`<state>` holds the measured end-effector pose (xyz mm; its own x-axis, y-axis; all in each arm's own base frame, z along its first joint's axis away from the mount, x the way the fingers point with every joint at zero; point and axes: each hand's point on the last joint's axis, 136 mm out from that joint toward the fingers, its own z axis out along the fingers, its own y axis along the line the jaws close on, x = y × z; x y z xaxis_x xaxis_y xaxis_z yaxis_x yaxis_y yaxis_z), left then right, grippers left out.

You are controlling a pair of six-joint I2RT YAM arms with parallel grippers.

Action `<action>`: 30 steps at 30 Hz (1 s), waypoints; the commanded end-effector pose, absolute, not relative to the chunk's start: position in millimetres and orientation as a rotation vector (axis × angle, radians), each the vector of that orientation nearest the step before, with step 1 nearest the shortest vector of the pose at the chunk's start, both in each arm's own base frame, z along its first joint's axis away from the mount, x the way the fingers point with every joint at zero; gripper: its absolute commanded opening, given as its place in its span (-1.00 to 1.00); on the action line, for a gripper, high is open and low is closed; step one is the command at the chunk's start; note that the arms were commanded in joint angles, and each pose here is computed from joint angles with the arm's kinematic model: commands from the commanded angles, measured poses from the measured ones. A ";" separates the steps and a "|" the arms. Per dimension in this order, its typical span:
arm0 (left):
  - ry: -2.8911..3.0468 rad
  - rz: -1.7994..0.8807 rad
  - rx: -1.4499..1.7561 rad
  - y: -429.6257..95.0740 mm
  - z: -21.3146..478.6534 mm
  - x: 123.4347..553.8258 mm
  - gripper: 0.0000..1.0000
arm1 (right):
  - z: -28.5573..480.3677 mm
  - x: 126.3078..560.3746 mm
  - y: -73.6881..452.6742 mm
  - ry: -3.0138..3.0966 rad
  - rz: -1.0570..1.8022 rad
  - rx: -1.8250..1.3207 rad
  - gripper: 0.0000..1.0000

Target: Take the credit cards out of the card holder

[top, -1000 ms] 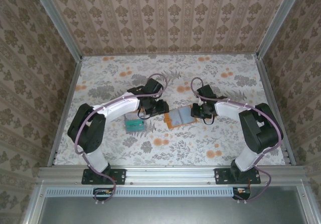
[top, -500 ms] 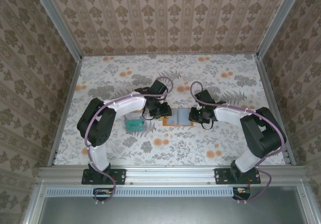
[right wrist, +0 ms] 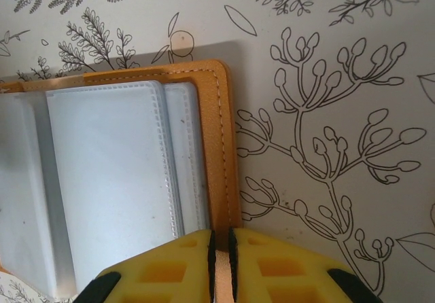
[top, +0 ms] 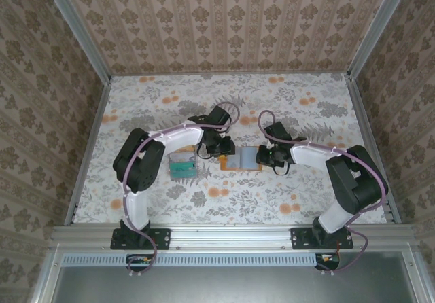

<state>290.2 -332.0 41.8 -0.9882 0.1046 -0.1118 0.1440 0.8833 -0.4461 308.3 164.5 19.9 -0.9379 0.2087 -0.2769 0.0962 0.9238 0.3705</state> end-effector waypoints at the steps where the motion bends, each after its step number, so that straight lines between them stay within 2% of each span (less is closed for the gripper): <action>1: 2.994 -0.660 0.230 -328.5 35.5 288.1 -0.45 | 18.2 298.7 164.3 2.791 0.515 0.244 -0.64; 10: 3.019 -0.585 0.205 -320.1 30.3 285.2 -0.44 | 19.0 300.0 164.2 2.787 0.515 0.250 -0.63; 27: 3.004 -0.775 0.259 -347.2 26.2 277.6 -0.40 | 16.7 300.8 166.4 2.795 0.523 0.250 -0.61; 30: 2.997 -0.787 0.268 -349.2 27.7 277.7 -0.34 | 16.3 301.0 166.5 2.796 0.522 0.249 -0.61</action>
<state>283.5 -341.9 32.6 -0.9875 0.1307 -0.0881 0.1569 0.8694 -0.4686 308.0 164.7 19.7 -0.9367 0.2224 -0.2702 0.1100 0.9200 0.3761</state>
